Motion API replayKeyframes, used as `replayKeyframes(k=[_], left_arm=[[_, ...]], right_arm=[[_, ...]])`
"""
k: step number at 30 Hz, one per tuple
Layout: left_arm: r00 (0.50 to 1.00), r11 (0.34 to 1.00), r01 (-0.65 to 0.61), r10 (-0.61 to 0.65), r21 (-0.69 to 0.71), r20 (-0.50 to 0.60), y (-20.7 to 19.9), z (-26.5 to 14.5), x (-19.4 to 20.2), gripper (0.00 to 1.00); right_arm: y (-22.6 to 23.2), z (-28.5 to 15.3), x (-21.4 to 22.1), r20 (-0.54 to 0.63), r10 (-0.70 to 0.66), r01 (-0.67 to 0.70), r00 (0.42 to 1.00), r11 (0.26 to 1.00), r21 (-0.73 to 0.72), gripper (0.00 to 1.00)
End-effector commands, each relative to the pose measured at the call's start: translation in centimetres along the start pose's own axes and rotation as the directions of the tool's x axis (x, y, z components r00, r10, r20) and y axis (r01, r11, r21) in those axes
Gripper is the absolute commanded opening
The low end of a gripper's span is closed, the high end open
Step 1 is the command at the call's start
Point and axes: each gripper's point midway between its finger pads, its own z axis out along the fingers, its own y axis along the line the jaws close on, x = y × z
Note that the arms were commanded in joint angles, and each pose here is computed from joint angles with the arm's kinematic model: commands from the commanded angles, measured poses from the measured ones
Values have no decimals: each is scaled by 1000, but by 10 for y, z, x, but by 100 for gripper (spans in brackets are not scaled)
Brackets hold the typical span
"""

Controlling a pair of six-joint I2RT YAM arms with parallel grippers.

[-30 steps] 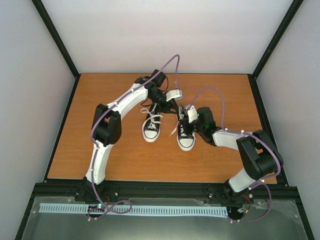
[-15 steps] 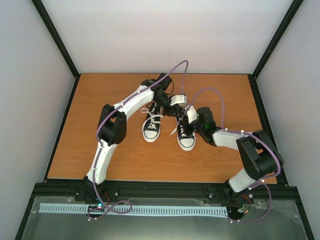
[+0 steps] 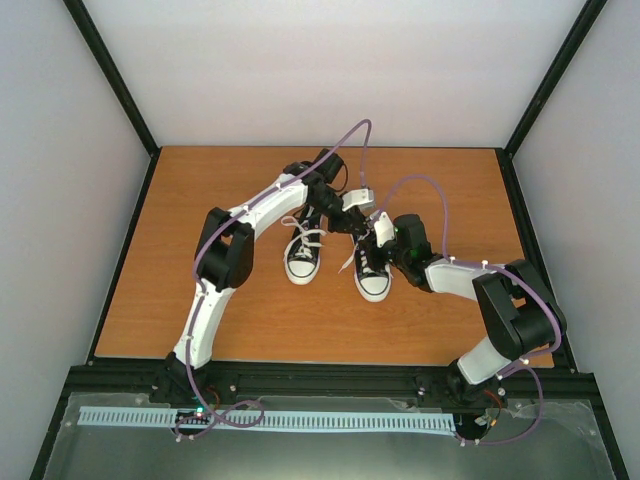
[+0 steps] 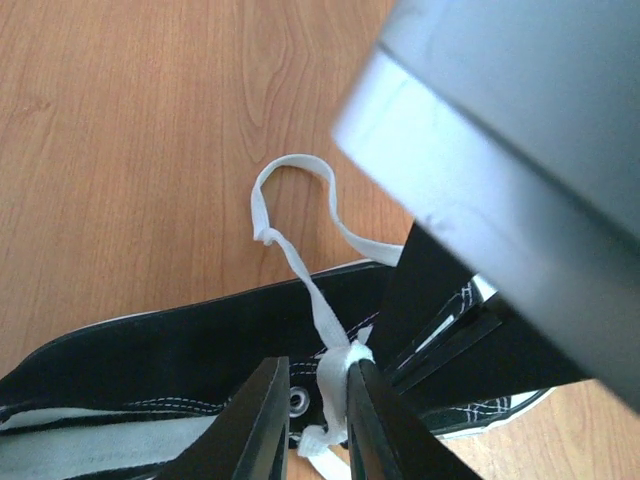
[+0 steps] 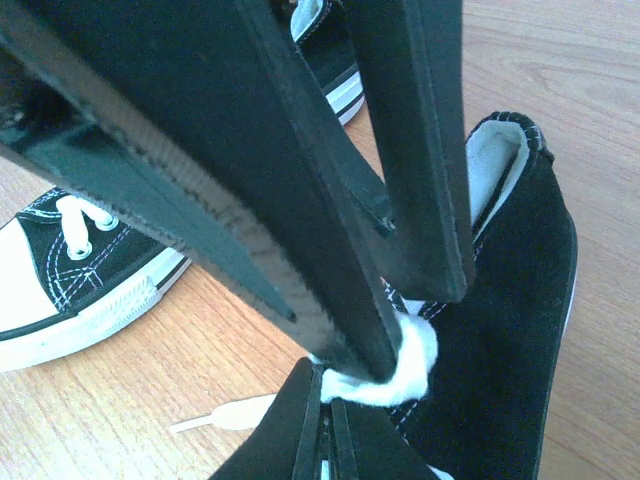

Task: Tie the shoes
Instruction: Wrap the shoelace around the shoelace.

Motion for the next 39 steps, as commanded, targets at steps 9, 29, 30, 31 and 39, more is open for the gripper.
replayKeyframes(k=[9,29,30,31,39], left_arm=[[998,996,28,-33,85,54,-20,5,-15,9],[990,989,142,-142,-34,10,-10,-7,-4,1],[989,988,150,-150,-35,12,-10,-6,-3,1],[988,987,155,-155,-33,15,-11,-7,-2,1],[980,981,194,-192,-31,46,-16,-12,-9,1]], right_arm=[[6,-1,-10,17,-28,28,999,999,-21,3],[-34,-96,20,-138,358,-278,924,873,400,46],[-33,-98,30,-142,401,-317,905,858,405,47],[-28,-97,36,-144,431,-352,891,854,383,48],[-11,-64,48,-149,575,-548,804,815,187,46]])
